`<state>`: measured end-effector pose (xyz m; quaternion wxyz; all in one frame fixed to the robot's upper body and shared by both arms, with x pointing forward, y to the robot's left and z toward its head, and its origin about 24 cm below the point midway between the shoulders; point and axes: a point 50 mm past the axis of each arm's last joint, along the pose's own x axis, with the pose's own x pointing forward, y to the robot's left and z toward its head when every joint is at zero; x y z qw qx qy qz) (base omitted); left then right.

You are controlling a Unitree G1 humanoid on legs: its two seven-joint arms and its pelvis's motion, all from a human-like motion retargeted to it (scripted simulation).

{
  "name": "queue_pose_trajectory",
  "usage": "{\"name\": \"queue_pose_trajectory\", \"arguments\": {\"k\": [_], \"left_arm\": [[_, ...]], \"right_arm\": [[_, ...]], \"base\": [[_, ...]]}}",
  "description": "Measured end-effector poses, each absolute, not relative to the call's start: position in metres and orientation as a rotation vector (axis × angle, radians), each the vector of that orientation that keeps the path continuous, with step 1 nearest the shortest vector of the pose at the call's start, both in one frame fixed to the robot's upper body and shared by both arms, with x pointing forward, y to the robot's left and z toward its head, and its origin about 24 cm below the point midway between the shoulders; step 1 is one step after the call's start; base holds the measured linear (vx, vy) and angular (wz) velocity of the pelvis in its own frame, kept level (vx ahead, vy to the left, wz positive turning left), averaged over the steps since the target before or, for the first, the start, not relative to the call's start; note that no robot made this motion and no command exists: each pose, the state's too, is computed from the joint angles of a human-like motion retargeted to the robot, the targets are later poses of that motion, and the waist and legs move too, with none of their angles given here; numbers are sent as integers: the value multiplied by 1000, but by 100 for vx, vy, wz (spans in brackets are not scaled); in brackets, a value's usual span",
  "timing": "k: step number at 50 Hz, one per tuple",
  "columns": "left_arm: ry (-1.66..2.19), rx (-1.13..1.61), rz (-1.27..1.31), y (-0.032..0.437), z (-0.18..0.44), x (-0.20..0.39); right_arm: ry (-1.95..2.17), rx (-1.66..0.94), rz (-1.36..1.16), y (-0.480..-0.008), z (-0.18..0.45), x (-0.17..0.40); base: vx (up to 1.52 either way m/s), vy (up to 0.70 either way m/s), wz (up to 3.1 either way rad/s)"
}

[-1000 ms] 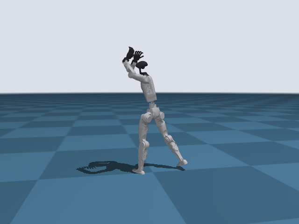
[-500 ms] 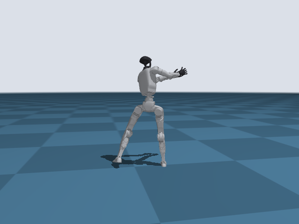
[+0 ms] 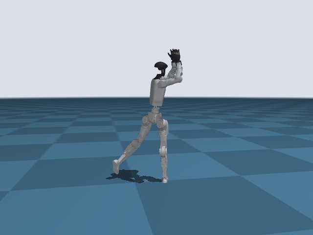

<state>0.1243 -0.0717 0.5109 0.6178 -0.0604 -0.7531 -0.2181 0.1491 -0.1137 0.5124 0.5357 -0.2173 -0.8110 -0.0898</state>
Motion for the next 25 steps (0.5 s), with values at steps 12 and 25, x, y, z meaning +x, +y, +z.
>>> {"name": "queue_pose_trajectory", "arguments": {"k": [12,25], "left_arm": [[-1670,-17,-485,-85,495,147],[-808,64,-598,-109,330,292]], "right_arm": [[-1836,-419,-305,-136,494,179],[-937,-19,-367,-206,300,305]], "base": [[-11,7,95],[-17,13,145]]}}
